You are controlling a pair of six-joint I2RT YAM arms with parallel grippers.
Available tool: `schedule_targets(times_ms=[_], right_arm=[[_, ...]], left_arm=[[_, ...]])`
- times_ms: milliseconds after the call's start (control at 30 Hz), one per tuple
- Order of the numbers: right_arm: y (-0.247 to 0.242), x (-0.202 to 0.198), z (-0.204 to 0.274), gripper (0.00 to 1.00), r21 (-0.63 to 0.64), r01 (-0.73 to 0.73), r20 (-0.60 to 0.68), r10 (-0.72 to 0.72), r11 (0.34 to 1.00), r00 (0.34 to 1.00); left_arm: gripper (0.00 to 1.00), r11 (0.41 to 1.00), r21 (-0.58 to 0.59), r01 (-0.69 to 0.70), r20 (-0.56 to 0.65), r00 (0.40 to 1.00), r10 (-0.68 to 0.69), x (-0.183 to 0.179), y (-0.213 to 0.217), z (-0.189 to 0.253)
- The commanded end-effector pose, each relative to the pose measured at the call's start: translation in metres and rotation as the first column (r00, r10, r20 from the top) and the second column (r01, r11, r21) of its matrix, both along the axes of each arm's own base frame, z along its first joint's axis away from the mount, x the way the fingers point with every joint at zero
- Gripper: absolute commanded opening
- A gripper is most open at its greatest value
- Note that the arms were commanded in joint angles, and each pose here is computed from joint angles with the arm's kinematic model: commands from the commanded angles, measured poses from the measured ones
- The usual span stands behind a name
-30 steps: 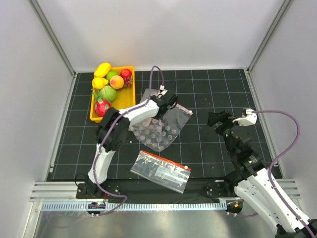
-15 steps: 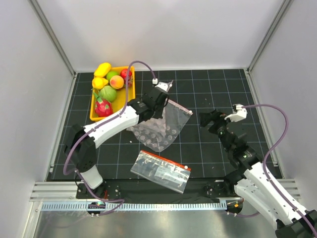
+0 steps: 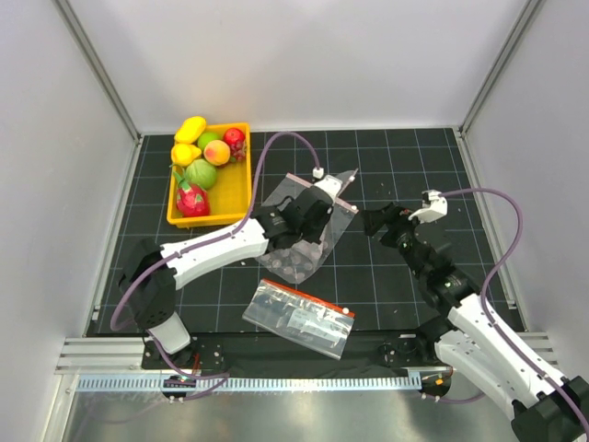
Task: Place the food in the zip-top bag and seal the zipper
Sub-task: Pick up the zipper food storage bag at the center of the board.
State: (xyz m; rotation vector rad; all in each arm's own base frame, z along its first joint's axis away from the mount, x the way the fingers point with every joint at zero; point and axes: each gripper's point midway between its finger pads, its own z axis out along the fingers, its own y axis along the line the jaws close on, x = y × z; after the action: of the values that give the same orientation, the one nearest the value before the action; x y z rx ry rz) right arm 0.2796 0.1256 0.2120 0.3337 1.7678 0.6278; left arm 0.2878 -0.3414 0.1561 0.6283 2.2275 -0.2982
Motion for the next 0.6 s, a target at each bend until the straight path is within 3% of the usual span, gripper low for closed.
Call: schedule_targets(times_ms=[0, 200, 567], right_arm=[[-0.002, 0.008, 0.013, 0.87, 0.045, 0.048, 0.010, -0.048, 0.998, 0.999], [-0.027, 0.010, 0.010, 0.92, 0.042, 0.183, 0.002, -0.183, 0.982, 0.983], [-0.047, 0.003, 0.024, 0.95, 0.055, 0.253, 0.037, -0.255, 0.966, 0.966]], left_arm=[[0.00, 0.999, -0.024, 0.027, 0.135, 0.991, -0.024, 0.001, -0.017, 0.035], [0.00, 0.996, 0.075, 0.044, 0.197, 0.979, -0.058, -0.006, -0.027, 0.033], [0.00, 0.993, 0.095, 0.066, 0.232, 0.969, -0.087, -0.014, -0.008, 0.037]])
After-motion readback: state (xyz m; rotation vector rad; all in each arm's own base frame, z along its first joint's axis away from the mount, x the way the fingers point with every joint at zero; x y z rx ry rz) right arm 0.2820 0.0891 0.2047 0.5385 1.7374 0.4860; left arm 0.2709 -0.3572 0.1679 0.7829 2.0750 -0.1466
